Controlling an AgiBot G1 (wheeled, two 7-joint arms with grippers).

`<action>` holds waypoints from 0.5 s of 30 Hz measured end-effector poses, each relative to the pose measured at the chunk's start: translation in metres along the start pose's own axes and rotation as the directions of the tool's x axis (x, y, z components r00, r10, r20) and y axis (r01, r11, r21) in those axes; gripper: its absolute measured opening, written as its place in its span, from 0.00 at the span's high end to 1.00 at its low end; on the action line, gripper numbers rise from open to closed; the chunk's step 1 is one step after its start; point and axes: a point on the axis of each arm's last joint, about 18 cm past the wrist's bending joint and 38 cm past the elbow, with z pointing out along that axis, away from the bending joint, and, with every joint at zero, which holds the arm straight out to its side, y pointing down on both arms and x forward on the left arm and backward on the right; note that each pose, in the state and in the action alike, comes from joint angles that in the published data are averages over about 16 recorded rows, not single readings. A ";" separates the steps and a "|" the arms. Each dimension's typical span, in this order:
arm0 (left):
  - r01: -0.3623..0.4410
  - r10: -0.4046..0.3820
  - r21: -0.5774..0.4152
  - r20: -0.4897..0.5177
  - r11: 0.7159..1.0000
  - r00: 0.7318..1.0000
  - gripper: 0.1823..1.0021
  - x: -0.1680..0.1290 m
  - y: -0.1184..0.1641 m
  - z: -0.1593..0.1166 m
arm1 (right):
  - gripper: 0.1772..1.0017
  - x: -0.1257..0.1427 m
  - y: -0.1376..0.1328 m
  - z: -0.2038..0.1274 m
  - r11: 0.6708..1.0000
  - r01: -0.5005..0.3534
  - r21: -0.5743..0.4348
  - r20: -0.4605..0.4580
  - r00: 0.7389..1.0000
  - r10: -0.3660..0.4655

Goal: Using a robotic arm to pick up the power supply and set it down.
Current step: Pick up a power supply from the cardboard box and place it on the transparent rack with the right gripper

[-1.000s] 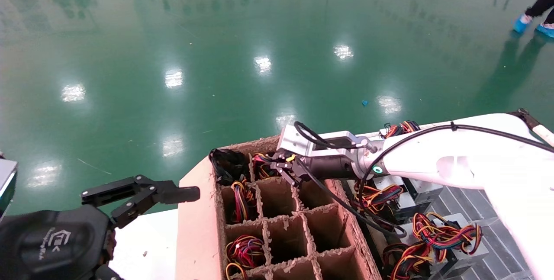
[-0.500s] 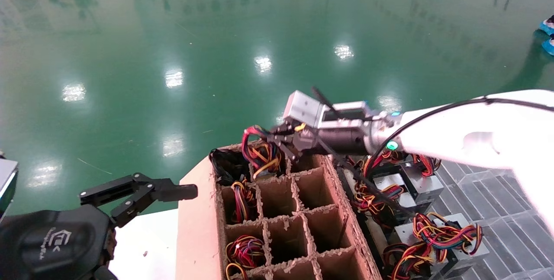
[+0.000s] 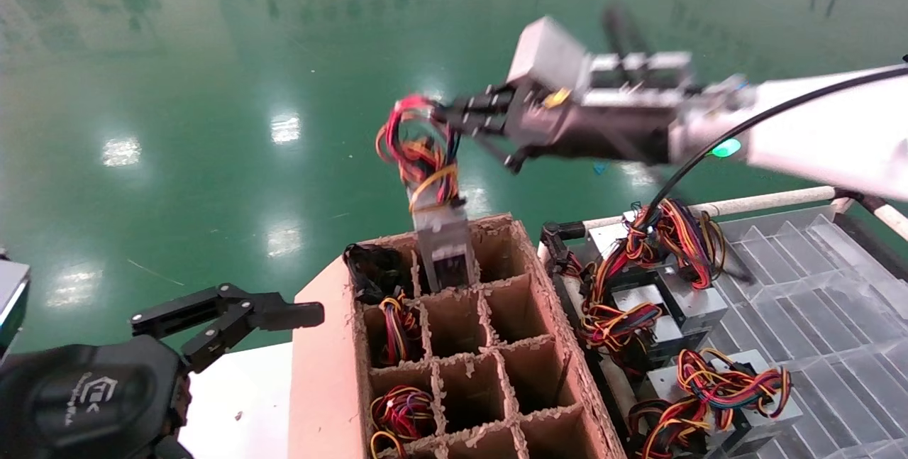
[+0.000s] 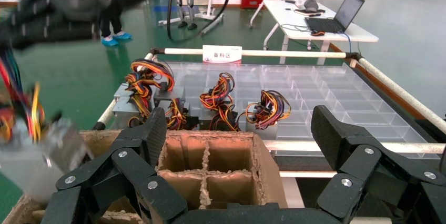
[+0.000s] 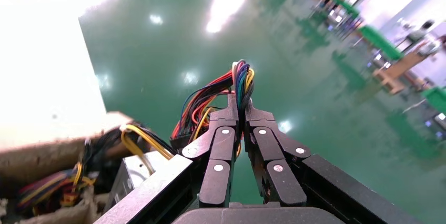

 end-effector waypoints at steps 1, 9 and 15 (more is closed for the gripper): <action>0.000 0.000 0.000 0.000 1.000 1.000 0.00 0.000 0.000 0.000 | 0.98 0.004 -0.004 -0.008 1.000 0.007 0.006 -0.008 1.000 -0.007; 0.000 0.000 0.000 0.000 1.000 1.000 0.00 0.000 0.000 0.000 | 0.98 0.032 -0.034 -0.083 0.999 0.051 -0.006 -0.076 0.996 -0.051; 0.000 0.000 0.000 0.000 1.000 1.000 0.00 0.000 0.000 0.000 | 0.98 0.040 -0.050 -0.150 0.994 0.068 -0.081 -0.137 0.987 -0.079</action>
